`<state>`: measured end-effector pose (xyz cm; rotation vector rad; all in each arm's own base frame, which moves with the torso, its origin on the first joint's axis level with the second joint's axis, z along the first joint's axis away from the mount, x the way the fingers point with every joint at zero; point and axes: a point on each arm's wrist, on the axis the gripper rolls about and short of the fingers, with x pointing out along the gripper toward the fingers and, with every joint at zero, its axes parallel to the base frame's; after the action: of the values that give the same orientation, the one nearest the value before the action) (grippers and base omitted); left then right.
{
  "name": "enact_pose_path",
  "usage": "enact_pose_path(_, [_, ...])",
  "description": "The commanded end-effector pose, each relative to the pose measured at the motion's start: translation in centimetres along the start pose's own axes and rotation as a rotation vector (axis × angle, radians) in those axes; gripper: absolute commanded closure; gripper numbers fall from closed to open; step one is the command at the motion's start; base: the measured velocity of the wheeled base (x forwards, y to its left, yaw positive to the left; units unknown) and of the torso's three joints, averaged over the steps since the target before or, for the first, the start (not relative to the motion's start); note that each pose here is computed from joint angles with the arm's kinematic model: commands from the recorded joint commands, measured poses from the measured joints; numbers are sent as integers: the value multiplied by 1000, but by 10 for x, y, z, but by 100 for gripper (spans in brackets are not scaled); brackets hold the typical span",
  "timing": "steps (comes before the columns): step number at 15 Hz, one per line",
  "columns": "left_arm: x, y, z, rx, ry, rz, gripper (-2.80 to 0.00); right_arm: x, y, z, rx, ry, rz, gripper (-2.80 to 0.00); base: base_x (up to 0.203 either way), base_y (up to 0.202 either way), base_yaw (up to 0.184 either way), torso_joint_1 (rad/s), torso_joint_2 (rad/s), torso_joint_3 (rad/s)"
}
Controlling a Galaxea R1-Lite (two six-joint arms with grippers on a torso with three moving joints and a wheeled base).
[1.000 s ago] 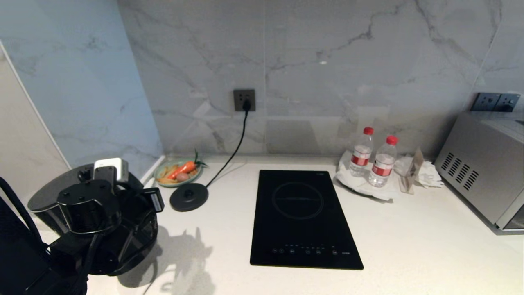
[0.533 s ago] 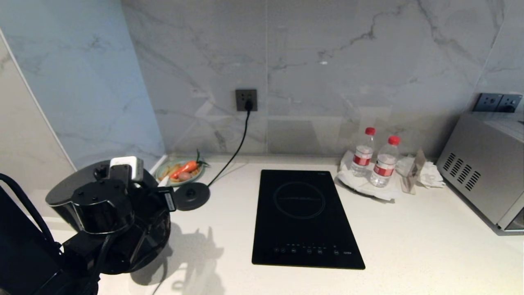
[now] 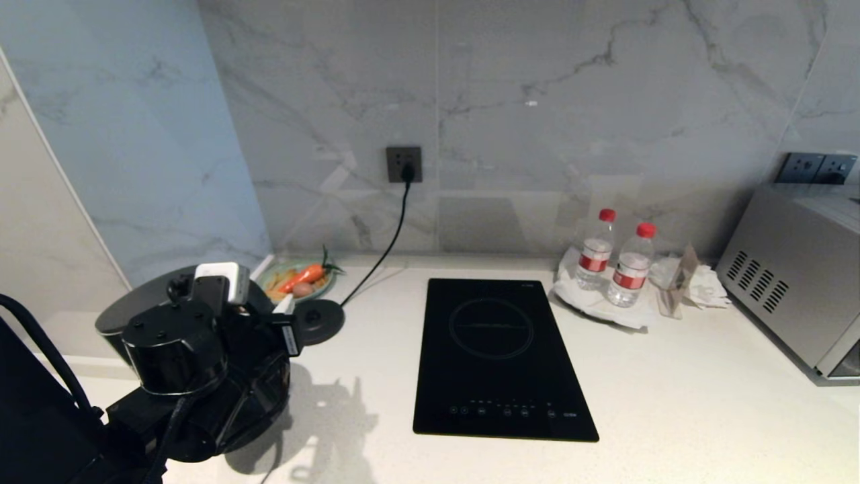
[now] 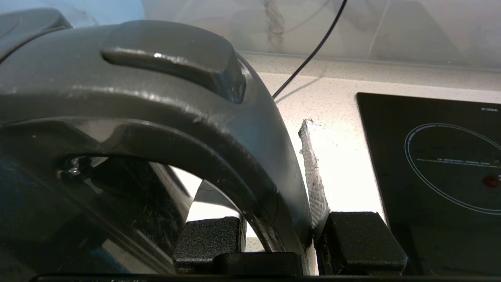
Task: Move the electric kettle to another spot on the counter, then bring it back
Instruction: Place it on the power base
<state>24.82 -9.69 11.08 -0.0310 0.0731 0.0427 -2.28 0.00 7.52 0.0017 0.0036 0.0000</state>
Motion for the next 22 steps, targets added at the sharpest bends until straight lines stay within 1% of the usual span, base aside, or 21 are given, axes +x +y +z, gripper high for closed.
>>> enact_pose_path(1, [0, -1, 1, -1, -8, 1, 0, 0, 0, 0, 0, 0, 0, 0, 0, 0, 0, 0, 0, 0])
enact_pose_path(3, [1, -1, 1, -1, -8, 2, 0, 0, 0, 0, 0, -1, 0, 0, 114, 0, -3, -9, 0, 5])
enact_pose_path(9, [-1, 0, 2, -1, -11, 0, 0, 0, 0, 0, 0, 1, 0, 0, 188, 0, 2, 7, 5, 2])
enact_pose_path(11, [0, -2, 2, -2, -13, -4, 0, 0, 0, 0, 1, -1, 0, 0, 48, 0, 2, 9, 6, -2])
enact_pose_path(14, [9, -15, 2, -9, -27, -28, 0, 0, 0, 0, 0, 1, 0, 0, 0, 0, 0, 0, 0, 0])
enact_pose_path(16, [18, -26, 6, -22, -55, -40, 0, 0, 0, 0, 0, 1, 0, 0, 0, 0, 0, 0, 0, 0])
enact_pose_path(17, [21, -33, 9, -27, -69, -46, 0, 0, 0, 0, 0, -1, 0, 0, 0, 0, 0, 0, 0, 0])
enact_pose_path(19, [31, -48, 10, -37, -92, -33, 0, 0, 0, 0, 0, 0, 0, 0, 0, 0, 0, 0, 0, 0])
enact_pose_path(20, [38, -55, 9, -38, -100, -28, 0, 0, 0, 0, 0, 1, 0, 0, 0, 0, 0, 0, 0, 0])
enact_pose_path(22, [51, -65, 3, -15, -104, -25, 0, 0, 0, 0, 0, 0, 0, 0, 0, 0, 0, 0, 0, 0])
